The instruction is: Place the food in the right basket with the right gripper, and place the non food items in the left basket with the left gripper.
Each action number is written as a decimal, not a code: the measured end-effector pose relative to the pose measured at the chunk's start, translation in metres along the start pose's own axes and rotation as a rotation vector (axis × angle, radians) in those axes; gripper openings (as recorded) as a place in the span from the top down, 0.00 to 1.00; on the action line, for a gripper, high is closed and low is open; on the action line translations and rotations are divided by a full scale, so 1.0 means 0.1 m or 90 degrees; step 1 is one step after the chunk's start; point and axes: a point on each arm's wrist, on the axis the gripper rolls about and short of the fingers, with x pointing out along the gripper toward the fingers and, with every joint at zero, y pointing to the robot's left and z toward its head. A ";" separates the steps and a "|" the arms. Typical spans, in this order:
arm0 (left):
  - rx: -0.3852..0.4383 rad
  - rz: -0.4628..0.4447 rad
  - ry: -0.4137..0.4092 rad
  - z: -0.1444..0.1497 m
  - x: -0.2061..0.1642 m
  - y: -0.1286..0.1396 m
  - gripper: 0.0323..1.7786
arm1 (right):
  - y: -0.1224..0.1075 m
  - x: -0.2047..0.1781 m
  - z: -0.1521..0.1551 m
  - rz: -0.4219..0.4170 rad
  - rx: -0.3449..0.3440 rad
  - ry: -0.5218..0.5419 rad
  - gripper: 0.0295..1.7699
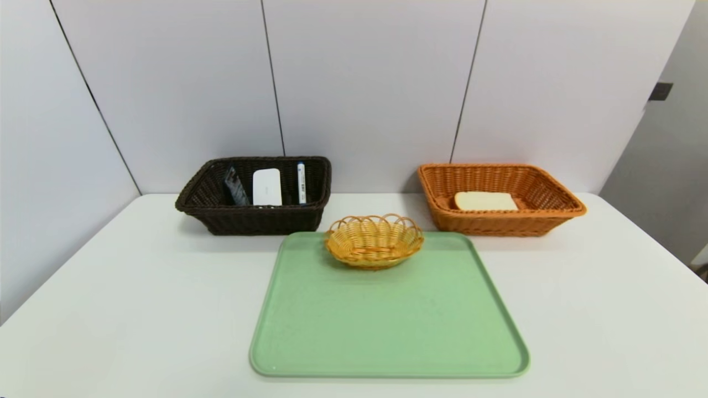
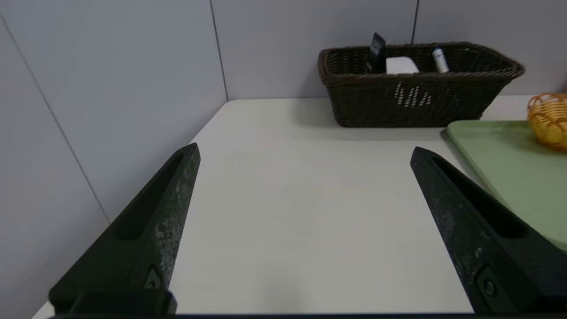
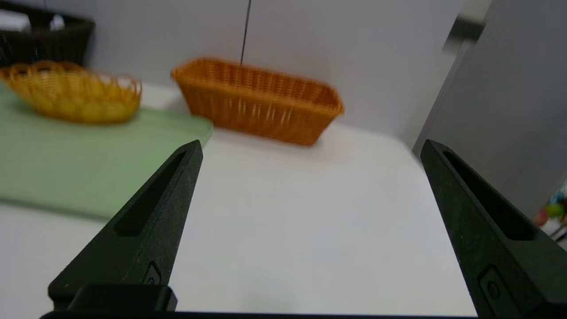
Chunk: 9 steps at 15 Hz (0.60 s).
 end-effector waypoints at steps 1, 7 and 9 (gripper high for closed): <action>-0.001 -0.022 0.017 -0.04 0.00 -0.01 0.05 | 0.02 0.00 -0.09 0.010 0.012 0.059 0.04; -0.020 -0.086 0.154 -0.27 -0.03 -0.04 0.05 | 0.03 -0.02 -0.20 -0.015 0.133 0.127 0.04; -0.025 -0.084 0.149 -0.27 -0.03 -0.04 0.05 | 0.03 -0.02 -0.20 -0.023 0.145 0.128 0.04</action>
